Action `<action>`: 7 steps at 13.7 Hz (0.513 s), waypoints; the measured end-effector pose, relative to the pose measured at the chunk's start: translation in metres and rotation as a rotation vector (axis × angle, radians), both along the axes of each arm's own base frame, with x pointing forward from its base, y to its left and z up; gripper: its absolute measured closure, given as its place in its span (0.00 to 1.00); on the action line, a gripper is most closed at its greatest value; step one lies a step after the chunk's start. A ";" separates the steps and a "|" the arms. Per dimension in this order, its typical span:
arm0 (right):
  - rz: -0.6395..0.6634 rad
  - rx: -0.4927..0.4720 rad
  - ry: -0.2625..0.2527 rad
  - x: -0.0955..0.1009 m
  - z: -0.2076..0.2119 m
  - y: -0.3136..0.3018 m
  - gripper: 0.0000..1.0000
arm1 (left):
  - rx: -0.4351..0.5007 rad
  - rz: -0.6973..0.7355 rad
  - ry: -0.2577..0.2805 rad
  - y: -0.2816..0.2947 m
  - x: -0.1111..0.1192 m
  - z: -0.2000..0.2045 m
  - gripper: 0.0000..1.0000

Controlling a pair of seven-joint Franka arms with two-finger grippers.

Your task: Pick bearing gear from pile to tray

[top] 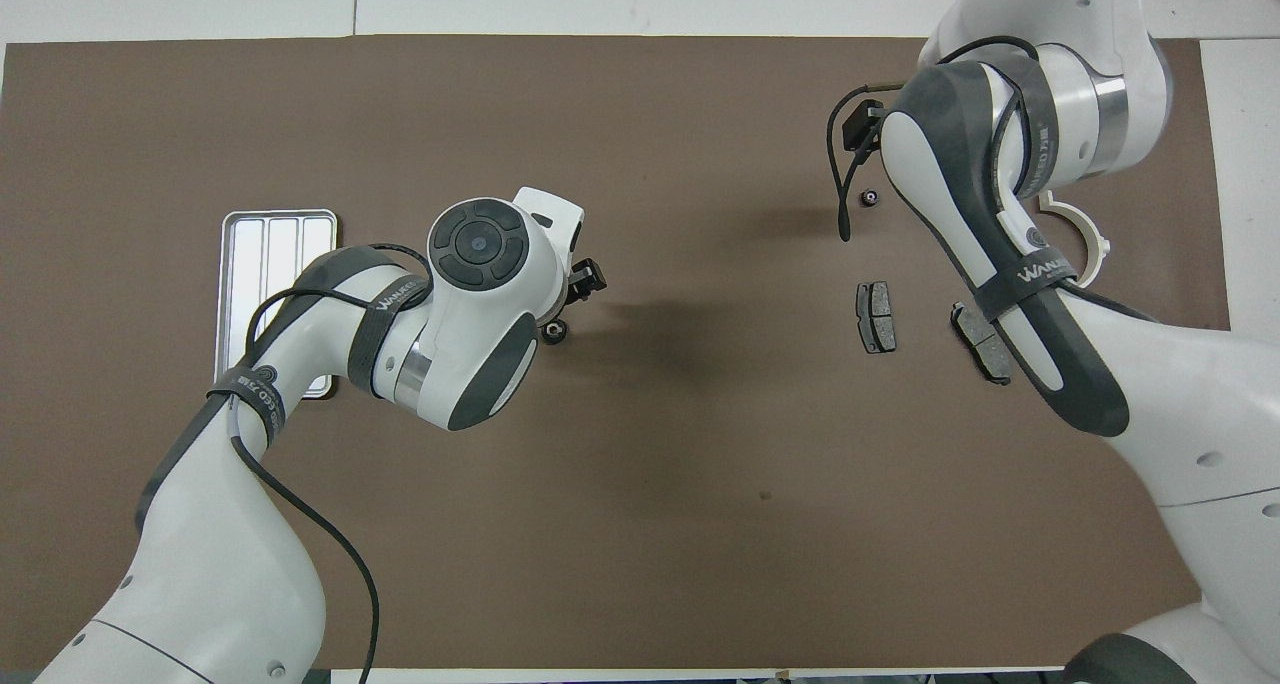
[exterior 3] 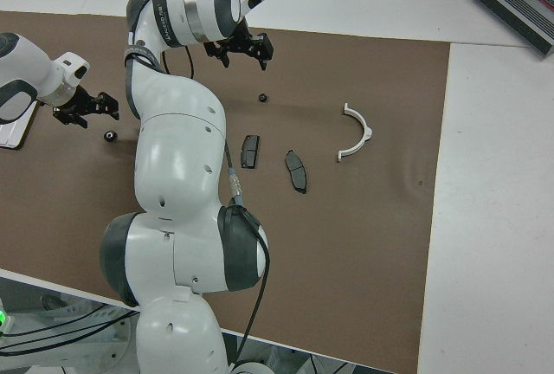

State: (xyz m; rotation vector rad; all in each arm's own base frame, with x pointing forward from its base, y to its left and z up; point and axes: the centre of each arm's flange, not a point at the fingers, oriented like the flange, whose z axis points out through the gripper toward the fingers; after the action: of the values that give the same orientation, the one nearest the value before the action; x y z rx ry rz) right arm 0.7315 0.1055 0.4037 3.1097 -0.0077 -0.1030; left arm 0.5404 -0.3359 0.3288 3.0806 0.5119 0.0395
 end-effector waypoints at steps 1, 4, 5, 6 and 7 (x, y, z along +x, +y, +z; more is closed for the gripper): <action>-0.004 -0.001 0.017 0.001 -0.011 -0.004 0.00 | 0.001 0.001 0.001 0.002 -0.002 -0.006 0.00; -0.011 -0.003 0.055 0.001 -0.040 -0.010 0.00 | 0.007 0.002 0.010 0.005 -0.007 -0.015 0.00; -0.013 0.000 0.052 0.003 -0.048 -0.012 0.00 | 0.006 0.011 0.010 0.005 -0.007 -0.016 0.00; -0.015 0.002 0.050 0.005 -0.055 -0.013 0.00 | 0.004 0.022 0.008 0.005 -0.007 -0.016 0.01; -0.016 0.004 0.049 0.006 -0.063 -0.014 0.00 | 0.003 0.032 0.005 0.005 -0.007 -0.016 0.00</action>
State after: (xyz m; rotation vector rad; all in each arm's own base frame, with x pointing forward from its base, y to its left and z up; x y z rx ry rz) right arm 0.7379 0.0915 0.3410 3.1103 -0.0308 -0.1805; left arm 0.5335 -0.3310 0.3131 3.0759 0.5612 0.0324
